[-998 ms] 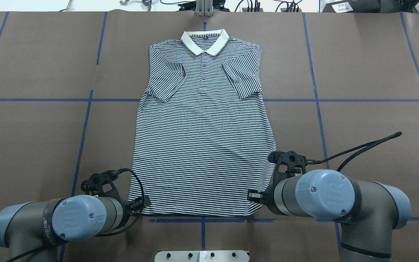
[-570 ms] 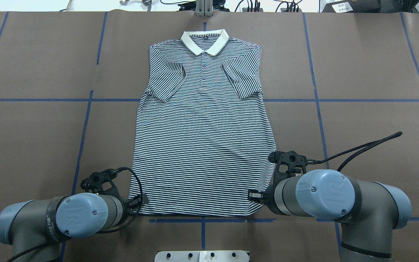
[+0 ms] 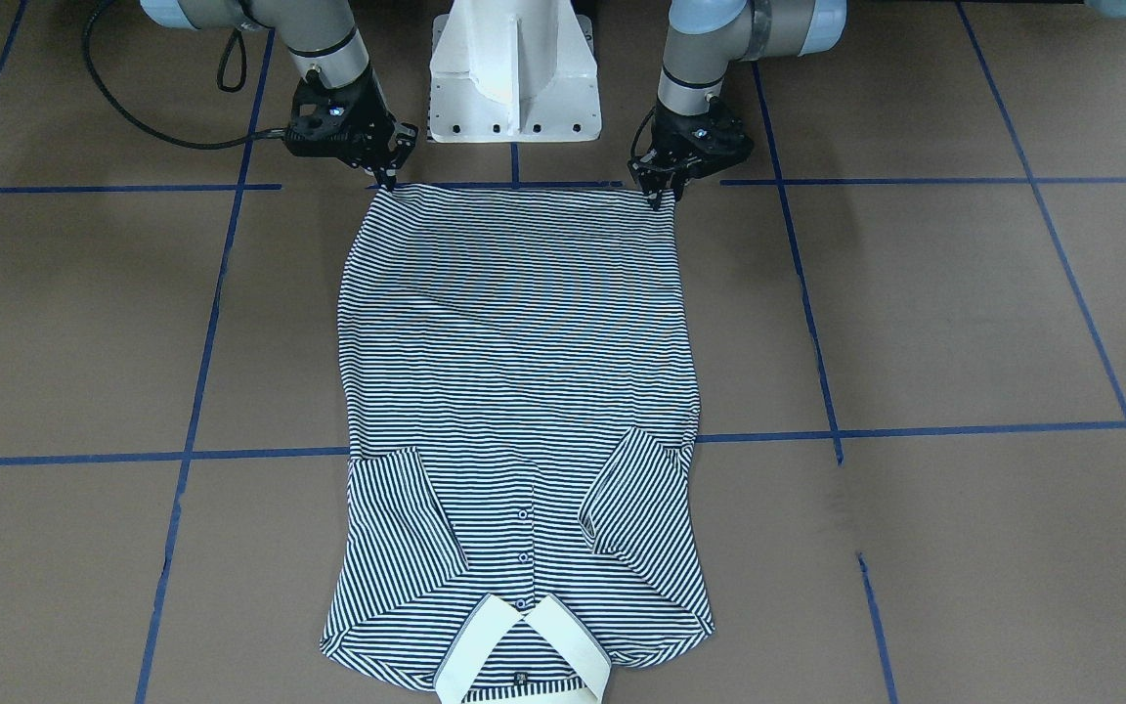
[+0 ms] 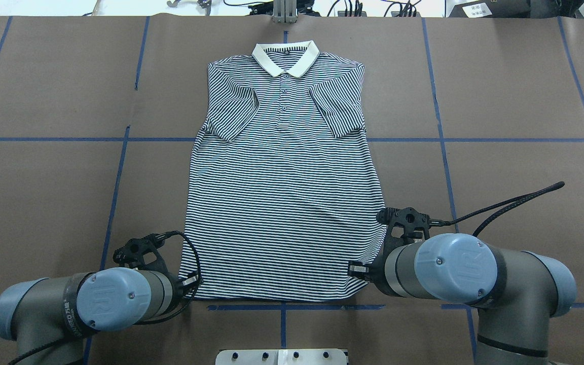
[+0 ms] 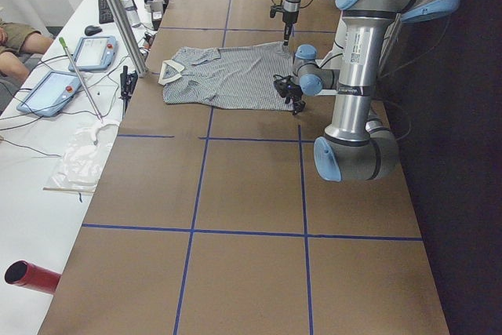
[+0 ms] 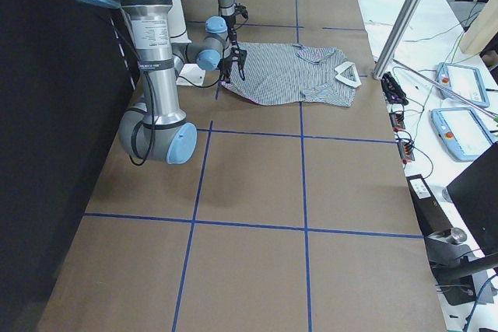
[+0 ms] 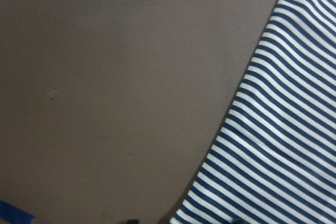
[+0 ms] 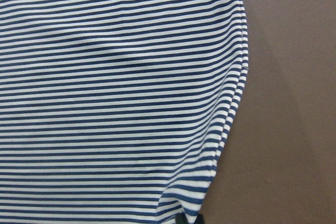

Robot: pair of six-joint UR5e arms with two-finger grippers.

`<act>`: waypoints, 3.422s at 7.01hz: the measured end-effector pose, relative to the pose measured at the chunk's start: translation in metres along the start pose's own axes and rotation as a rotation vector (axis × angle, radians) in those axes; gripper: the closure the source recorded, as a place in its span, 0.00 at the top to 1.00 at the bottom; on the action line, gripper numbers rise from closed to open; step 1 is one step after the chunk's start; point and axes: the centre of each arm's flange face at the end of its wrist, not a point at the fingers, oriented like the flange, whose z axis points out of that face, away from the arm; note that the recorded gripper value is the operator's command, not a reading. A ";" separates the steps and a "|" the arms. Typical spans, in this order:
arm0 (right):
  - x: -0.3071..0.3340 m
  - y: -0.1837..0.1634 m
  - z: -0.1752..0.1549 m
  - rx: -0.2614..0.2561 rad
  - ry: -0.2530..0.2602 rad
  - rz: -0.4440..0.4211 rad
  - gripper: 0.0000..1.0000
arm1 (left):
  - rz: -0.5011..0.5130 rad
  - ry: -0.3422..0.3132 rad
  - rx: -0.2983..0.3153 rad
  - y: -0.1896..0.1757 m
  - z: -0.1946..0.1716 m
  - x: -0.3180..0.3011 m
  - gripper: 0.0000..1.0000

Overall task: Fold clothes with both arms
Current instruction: 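Grasp the two hem corners with the left and right grippers, then lift the hem with both grippers and fold it up toward the collar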

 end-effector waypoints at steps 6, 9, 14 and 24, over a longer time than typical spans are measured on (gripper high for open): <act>0.011 0.000 -0.014 -0.041 -0.009 -0.003 0.00 | 0.002 0.072 -0.022 0.000 -0.041 0.008 0.00; 0.043 0.022 -0.049 -0.107 -0.018 -0.023 0.00 | 0.039 0.097 -0.075 0.024 -0.099 0.009 0.00; 0.043 0.042 -0.073 -0.219 -0.058 -0.094 0.00 | 0.117 0.100 -0.181 0.080 -0.157 -0.005 0.00; -0.026 -0.247 -0.028 0.187 0.041 -0.248 0.00 | 0.062 0.157 0.202 -0.184 -0.098 0.087 0.00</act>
